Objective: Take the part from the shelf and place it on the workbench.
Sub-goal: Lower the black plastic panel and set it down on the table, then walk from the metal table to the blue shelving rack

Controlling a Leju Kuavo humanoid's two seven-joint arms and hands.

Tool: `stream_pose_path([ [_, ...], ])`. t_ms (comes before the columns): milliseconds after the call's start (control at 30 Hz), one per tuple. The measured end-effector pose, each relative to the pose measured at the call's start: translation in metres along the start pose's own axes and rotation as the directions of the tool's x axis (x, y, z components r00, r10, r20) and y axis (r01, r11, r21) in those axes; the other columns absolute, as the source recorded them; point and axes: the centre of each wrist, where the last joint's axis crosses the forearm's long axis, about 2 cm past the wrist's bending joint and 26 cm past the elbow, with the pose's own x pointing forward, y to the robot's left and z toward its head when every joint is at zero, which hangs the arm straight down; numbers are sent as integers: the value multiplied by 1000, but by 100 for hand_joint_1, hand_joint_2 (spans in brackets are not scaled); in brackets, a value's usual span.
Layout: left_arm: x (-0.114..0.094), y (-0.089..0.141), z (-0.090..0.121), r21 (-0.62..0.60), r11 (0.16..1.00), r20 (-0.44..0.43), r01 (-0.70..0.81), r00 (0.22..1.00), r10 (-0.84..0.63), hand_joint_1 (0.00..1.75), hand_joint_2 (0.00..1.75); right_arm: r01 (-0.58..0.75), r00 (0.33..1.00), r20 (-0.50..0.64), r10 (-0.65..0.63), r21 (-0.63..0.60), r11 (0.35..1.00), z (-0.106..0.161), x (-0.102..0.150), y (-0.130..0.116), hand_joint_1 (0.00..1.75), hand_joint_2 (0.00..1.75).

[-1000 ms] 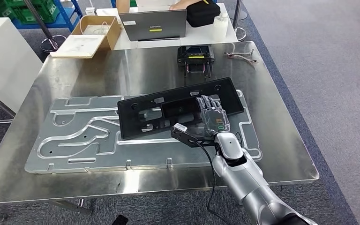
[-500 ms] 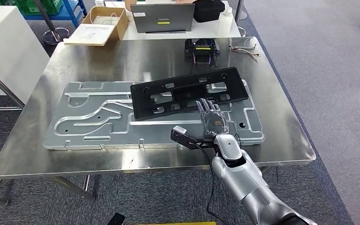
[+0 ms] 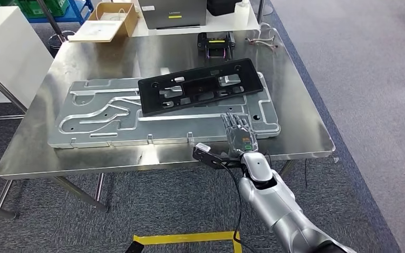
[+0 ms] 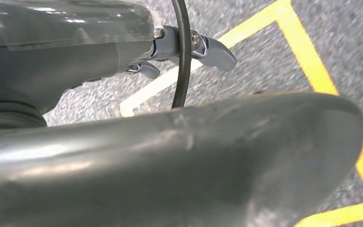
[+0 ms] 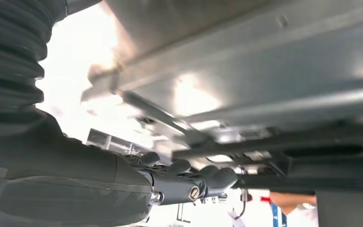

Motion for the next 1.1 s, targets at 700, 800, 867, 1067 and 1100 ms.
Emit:
stream_pose_path([
  [700,0,0,0,6,1000,-1,-12,1000,12,0,0,11,1000,-21,-10,26,1000,14,-9,16,0,175],
  [800,1,0,0,6,1000,0,-14,1000,14,0,0,14,1000,-21,-13,19,1000,15,-8,16,0,175],
  [867,0,0,0,6,1000,-1,-15,1000,15,0,0,16,1000,-24,-15,23,1000,17,-9,18,0,175],
  [1067,-4,-1,1,13,999,-2,-43,999,43,0,0,94,995,-24,-94,13,995,35,-13,35,0,175],
  [1100,-5,-1,1,17,999,-2,-52,999,52,0,0,129,991,-27,-129,6,992,44,-14,41,0,175],
])
